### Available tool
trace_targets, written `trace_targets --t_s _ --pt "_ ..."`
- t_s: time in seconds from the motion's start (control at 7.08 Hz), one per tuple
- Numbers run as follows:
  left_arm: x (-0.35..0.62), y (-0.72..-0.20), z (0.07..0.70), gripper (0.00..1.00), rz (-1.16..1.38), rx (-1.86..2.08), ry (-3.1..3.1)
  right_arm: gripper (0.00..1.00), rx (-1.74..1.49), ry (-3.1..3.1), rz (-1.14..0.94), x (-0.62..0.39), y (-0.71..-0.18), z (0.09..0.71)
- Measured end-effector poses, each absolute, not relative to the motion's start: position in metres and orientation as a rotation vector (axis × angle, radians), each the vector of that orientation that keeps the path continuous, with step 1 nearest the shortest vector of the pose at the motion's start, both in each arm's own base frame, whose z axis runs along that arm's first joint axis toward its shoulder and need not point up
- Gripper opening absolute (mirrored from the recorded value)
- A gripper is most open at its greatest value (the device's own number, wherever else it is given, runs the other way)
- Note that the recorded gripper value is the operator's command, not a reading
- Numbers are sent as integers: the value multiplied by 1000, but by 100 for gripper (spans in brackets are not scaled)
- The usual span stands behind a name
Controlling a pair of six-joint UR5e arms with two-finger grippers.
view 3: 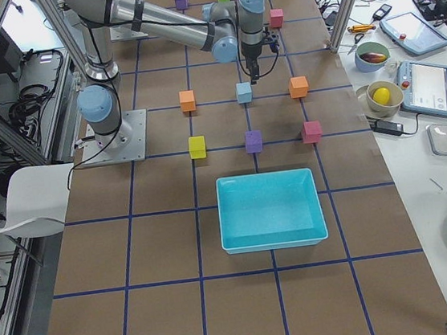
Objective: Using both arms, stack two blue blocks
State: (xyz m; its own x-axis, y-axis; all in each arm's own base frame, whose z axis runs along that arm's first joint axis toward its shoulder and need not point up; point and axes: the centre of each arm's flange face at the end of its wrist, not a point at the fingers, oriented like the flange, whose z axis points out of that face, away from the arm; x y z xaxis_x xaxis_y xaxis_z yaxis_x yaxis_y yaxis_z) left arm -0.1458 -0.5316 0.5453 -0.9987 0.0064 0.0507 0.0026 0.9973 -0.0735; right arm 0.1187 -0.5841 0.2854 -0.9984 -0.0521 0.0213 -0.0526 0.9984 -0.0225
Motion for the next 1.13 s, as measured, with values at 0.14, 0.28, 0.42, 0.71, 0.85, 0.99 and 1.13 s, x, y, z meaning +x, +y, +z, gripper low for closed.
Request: trace_targets --t_s 0.14,0.28,0.42,0.71,0.85,0.99,1.13 --pt "-146 -532 545 100 113 -7 -3089 100 83 -3127 12 120 -589 268" --pt "-146 -532 545 100 114 -7 -3088 100 82 -3159 -10 123 -592 256" --pt "-146 -532 545 100 114 -9 -3089 100 84 -3202 -33 128 -593 246" --pt "-146 -532 545 100 114 -11 -3089 100 87 -3220 -77 130 -591 232" --pt "-146 -532 545 100 114 -12 -3089 100 82 -3217 -103 129 -586 224" --pt "-146 -532 545 100 114 -12 -3089 98 80 -3206 -129 128 -580 217" --pt "-146 -532 545 100 114 -12 -3089 54 80 -3191 -149 126 -576 211"
